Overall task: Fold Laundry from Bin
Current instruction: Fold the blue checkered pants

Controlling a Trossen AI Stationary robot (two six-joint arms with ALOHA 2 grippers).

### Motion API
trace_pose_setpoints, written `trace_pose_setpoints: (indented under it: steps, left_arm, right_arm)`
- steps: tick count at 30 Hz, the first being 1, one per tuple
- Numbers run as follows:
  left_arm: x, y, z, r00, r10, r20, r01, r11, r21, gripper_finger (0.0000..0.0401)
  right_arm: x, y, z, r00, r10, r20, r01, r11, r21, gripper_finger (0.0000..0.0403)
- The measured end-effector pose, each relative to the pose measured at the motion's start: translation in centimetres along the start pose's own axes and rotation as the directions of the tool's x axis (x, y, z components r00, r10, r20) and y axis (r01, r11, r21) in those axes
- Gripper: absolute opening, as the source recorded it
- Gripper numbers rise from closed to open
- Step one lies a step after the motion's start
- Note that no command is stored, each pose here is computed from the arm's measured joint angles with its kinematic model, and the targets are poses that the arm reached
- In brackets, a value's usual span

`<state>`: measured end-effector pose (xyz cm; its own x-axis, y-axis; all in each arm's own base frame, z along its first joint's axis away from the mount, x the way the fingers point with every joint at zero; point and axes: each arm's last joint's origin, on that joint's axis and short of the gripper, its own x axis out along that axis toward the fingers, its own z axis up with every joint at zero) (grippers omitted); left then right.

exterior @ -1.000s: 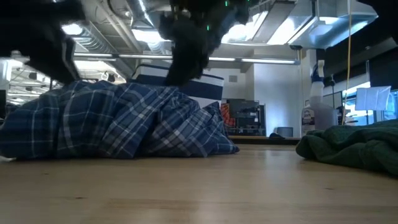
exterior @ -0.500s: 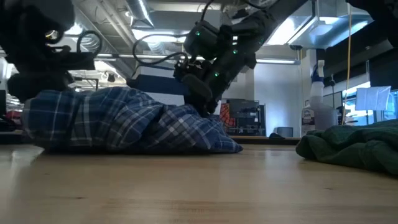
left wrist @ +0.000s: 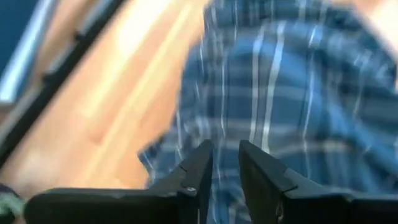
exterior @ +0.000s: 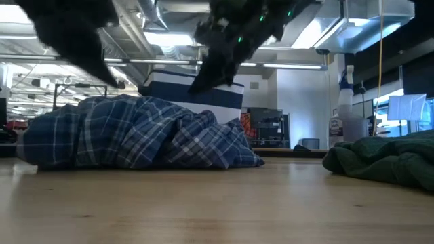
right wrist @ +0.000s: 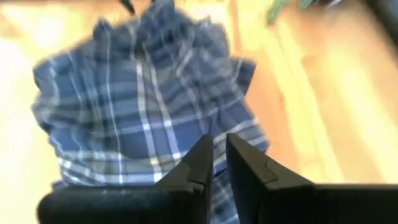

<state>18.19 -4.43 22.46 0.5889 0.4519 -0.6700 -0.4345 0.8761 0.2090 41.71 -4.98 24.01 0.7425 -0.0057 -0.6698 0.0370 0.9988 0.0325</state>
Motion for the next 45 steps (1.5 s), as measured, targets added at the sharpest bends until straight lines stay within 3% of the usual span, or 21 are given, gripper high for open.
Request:
trace_pose_setpoints:
  steps: [5,10,18,26,40,45]
  left_arm:
    - [-2.7,1.2,2.7,0.99,0.016,0.138,-0.018,1.0,0.013,0.0093]
    - [-4.3,1.8,4.3,0.971,0.004,0.24,0.002,1.0,-0.025,0.0096]
    - [-5.0,1.2,4.1,0.963,-0.057,0.264,0.047,0.998,0.045,0.0096]
    - [-5.8,1.7,4.1,0.953,-0.059,0.299,0.045,0.998,0.054,0.0096]
    - [-5.8,1.8,4.1,0.952,-0.035,0.304,0.013,0.997,0.073,0.0096]
    - [-5.8,1.9,4.1,0.95,-0.005,0.313,-0.016,0.998,0.064,0.0096]
  right_arm:
    - [-3.6,0.2,1.5,0.997,-0.038,0.06,0.039,0.999,-0.005,0.0044]
    - [-5.4,1.3,2.2,0.994,-0.054,0.1,0.059,0.997,-0.046,0.0044]
    - [-5.3,4.1,2.1,0.995,-0.029,0.095,0.041,0.991,-0.13,0.0044]
    - [-7.5,4.2,2.6,0.988,-0.064,0.14,0.083,0.987,-0.136,0.0044]
    - [-11.1,3.9,-2.4,0.931,-0.098,0.353,0.132,0.988,-0.075,0.0044]
    - [-11.0,3.8,-3.7,0.932,-0.119,0.341,0.149,0.987,-0.064,0.0044]
